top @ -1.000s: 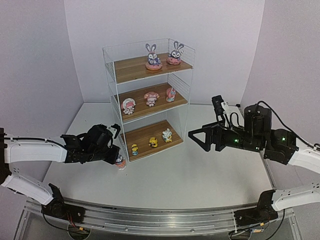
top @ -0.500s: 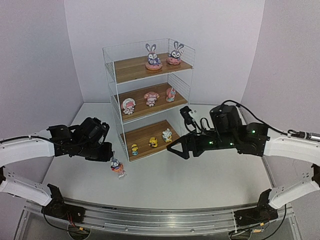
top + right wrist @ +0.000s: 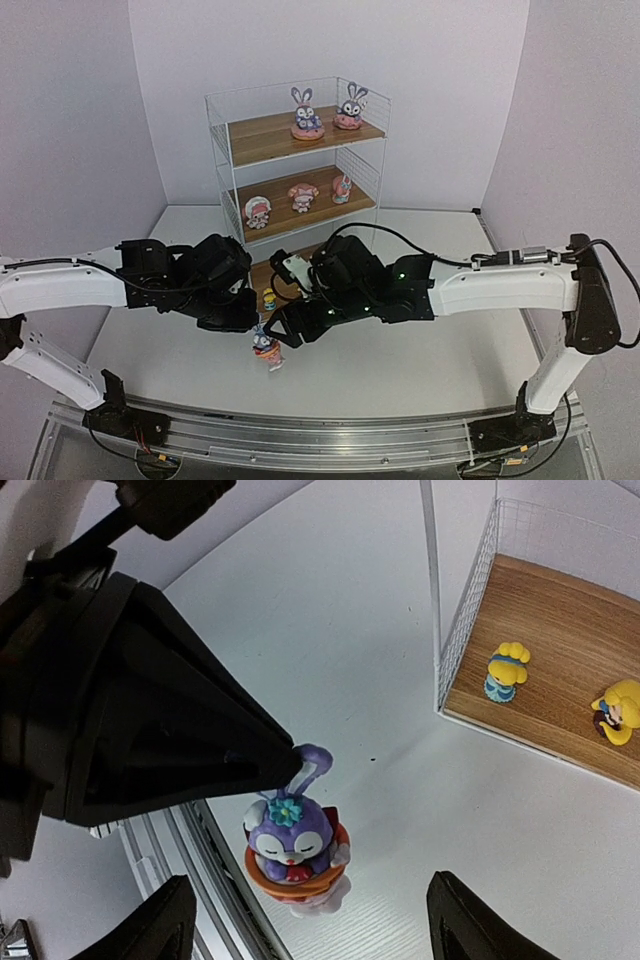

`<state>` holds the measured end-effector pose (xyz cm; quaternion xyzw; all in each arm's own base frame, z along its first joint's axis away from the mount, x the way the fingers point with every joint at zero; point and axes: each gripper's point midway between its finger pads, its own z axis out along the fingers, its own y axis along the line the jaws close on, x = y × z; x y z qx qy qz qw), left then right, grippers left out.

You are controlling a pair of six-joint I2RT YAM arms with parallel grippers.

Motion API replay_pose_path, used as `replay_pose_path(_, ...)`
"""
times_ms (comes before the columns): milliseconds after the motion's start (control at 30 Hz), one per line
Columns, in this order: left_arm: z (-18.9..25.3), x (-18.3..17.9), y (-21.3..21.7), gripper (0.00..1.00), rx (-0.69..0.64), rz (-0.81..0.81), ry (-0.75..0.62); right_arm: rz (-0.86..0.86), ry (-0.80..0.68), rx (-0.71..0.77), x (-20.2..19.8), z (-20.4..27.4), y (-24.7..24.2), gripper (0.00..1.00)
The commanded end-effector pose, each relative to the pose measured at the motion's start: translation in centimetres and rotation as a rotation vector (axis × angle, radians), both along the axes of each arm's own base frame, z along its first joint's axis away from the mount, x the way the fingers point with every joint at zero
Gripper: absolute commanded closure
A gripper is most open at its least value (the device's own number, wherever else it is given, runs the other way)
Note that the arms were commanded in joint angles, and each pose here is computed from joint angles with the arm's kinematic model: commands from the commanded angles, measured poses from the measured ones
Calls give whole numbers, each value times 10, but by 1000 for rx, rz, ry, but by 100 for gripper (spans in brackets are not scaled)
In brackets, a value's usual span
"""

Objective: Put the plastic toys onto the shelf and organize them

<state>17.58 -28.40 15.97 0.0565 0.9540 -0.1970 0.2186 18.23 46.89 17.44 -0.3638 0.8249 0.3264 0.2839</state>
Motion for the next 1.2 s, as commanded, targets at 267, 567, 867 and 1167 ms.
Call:
replay_pose_path(267,24,8,-25,100,-79,-12,-43,40,51,-40,1,-29,32,33)
replay_pose_path(567,27,11,-28,100,-102,0,-51,47,67,-55,-2,-40,40,43)
replay_pose_path(867,27,15,-30,100,-104,17,-58,65,103,-57,-9,-47,44,43)
replay_pose_path(1167,31,16,-26,100,-109,35,-71,60,87,-77,-9,-51,35,42)
